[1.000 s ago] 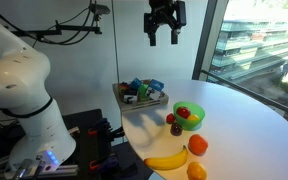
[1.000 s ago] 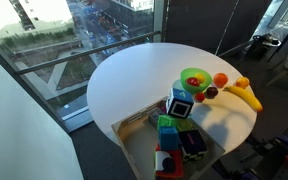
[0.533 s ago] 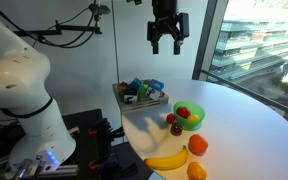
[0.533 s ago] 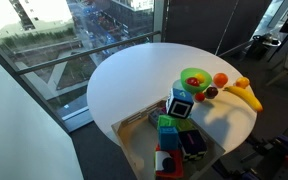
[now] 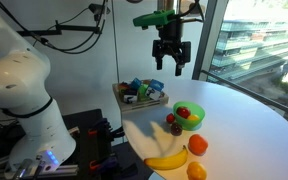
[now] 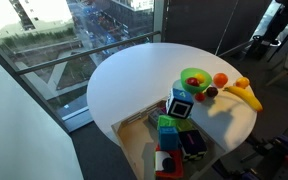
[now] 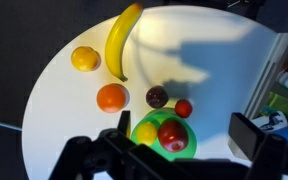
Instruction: Pick up the red strawberry toy from the table and put it in the green bowl
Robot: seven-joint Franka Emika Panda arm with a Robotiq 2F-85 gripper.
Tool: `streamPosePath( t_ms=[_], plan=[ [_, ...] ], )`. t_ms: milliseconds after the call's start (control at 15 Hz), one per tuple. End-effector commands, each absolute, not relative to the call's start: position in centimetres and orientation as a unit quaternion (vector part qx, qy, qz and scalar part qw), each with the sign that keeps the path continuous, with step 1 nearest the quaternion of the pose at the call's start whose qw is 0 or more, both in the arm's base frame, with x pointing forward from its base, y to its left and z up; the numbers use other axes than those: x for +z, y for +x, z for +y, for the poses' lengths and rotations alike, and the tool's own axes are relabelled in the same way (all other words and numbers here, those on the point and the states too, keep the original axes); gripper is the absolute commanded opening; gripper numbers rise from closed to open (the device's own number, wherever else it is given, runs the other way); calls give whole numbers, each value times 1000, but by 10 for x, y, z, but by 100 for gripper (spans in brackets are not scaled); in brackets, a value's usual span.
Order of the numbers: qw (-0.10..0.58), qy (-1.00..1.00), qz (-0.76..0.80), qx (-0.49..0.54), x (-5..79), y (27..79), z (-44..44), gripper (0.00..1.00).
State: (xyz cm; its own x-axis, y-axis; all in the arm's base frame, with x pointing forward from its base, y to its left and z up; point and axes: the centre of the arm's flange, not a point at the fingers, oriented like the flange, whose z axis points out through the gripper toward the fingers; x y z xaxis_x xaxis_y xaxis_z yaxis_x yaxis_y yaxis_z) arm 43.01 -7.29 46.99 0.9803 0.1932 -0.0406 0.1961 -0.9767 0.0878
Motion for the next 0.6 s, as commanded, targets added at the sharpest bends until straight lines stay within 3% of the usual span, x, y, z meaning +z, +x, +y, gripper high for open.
streamPosePath(
  t_ms=[0,533],
  plan=[
    [9,996,88,3,446,433,-78,100],
    [5,997,58,42,421,437,-73,100]
  ],
)
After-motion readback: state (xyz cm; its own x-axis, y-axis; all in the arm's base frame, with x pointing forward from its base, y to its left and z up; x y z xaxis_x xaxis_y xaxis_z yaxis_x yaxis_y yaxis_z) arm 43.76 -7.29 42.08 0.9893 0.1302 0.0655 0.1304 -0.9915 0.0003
